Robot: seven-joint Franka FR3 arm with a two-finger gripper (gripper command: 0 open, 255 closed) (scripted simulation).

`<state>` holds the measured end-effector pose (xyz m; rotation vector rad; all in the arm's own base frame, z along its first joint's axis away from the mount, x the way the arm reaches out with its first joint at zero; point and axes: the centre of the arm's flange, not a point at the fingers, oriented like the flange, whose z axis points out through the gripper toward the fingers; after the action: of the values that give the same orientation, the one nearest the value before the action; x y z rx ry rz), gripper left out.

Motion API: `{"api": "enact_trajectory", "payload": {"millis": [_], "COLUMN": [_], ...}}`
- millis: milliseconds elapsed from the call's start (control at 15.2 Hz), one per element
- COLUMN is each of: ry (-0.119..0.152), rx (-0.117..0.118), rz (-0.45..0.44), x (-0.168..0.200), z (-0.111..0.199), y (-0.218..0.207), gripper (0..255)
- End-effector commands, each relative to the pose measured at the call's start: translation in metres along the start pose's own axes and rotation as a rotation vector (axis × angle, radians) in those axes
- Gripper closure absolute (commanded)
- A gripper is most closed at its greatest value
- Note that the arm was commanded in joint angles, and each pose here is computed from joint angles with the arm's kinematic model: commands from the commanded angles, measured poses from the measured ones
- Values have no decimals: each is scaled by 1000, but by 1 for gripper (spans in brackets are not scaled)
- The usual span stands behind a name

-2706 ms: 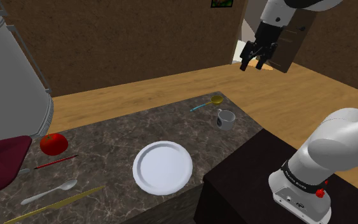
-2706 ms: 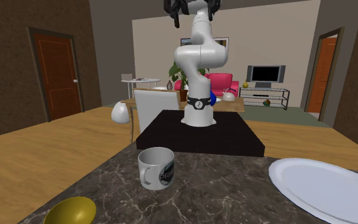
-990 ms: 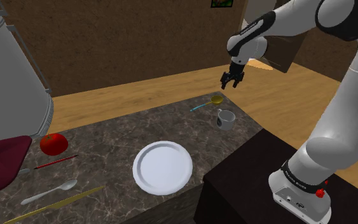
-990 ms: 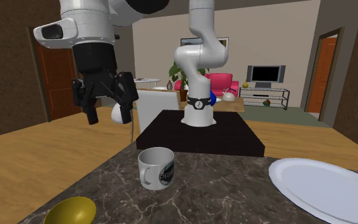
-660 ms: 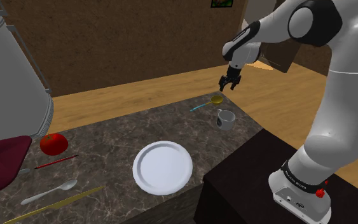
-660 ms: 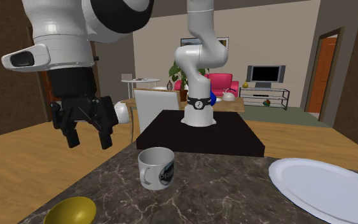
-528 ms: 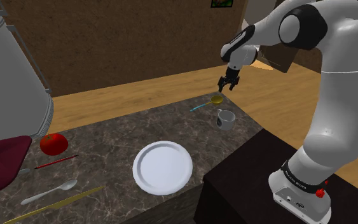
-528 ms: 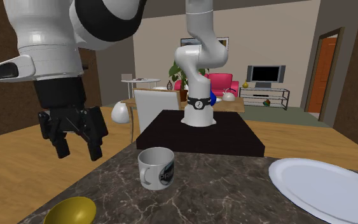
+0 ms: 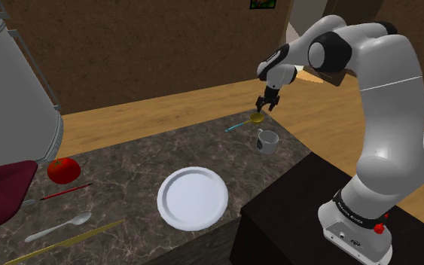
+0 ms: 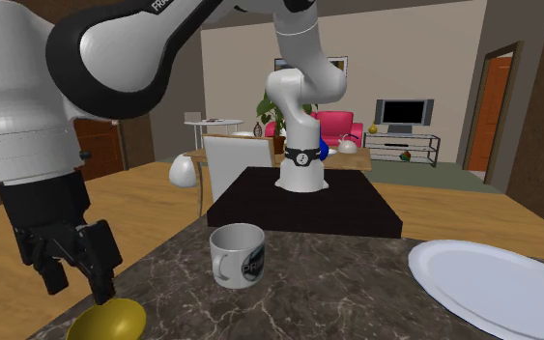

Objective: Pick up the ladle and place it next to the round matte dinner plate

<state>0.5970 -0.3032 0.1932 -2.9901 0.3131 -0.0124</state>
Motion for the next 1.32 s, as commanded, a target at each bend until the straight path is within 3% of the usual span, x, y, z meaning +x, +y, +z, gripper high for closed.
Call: {"api": "enact_trajectory", "payload": {"millis": [0,264,792,858,1254], "ry": [0,0,0,0,0], "rx": [0,0,0,0,0], "rz": [0,0,0,0,0], "x": [2,2,2,2,2], "z": [11,35,35,35,35], "y": [1,1,1,1,0], "gripper": [0,0,0,255,255]}}
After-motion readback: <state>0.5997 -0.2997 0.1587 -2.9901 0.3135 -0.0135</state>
